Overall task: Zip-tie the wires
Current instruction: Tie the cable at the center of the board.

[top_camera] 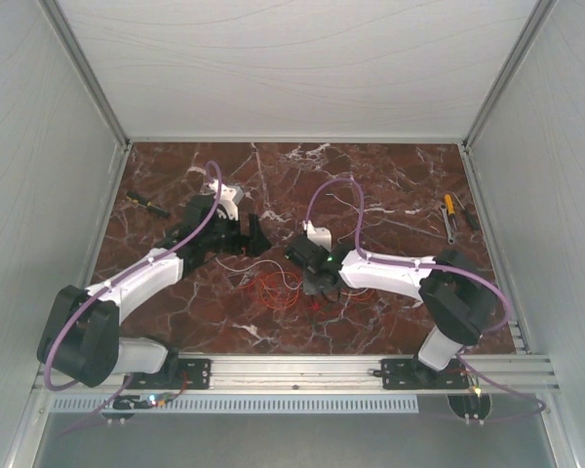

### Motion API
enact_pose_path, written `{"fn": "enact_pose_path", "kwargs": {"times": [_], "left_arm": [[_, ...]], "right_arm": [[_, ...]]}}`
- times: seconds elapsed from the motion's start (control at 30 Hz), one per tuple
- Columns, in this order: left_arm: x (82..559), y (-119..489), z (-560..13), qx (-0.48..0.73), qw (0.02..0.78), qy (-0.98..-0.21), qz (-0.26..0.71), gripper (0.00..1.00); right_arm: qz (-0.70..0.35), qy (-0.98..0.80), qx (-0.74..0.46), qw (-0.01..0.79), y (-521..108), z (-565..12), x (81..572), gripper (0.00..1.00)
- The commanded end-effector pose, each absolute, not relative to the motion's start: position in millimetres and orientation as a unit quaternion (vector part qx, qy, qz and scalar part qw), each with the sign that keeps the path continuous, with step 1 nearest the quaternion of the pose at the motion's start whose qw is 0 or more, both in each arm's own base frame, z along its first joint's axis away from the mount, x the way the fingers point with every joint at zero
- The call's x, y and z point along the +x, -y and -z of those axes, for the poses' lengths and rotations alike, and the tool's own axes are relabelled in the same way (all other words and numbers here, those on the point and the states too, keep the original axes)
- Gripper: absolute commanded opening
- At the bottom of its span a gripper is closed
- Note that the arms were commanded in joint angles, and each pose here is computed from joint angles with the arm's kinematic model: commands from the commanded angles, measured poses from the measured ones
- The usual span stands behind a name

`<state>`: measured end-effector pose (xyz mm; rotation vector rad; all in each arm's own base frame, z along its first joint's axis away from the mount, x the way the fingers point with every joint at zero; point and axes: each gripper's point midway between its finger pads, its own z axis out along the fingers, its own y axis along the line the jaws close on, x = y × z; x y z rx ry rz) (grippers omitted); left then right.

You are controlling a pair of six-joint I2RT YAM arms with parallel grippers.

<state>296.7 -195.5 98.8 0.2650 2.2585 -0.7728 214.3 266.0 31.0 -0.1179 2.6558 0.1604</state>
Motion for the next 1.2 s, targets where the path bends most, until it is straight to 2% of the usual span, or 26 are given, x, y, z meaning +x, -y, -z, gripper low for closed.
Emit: {"fn": "enact_pose_path", "kwargs": {"times": [0.0,0.23,0.53,0.73,0.97,1.17], "left_arm": [[301,201,-112,0.129,0.384,-0.86,0.311,1.0],[282,214,-122,0.171,0.4,-0.823,0.365,0.99],[219,255,-127,0.239,0.391,-0.751,0.475,0.93],[194,274,-138,0.233,0.38,-0.729,0.52,0.89],[167,290,-132,0.218,0.326,-0.723,0.569,0.7],[157,314,-114,0.169,0.281,-0.746,0.58,0.67]], "right_arm": [[-0.051,-0.968,-0.031,0.245,-270,-40,221,0.0],[-0.068,-0.978,0.001,0.199,-267,-50,225,0.0],[-0.068,-0.991,0.017,0.113,-262,-48,225,0.0],[-0.067,-0.995,0.008,0.074,-259,-50,219,0.0],[-0.077,-0.996,0.0,0.048,-254,-53,219,0.0],[-0.098,-0.995,0.004,0.012,-250,-50,217,0.0]]}}
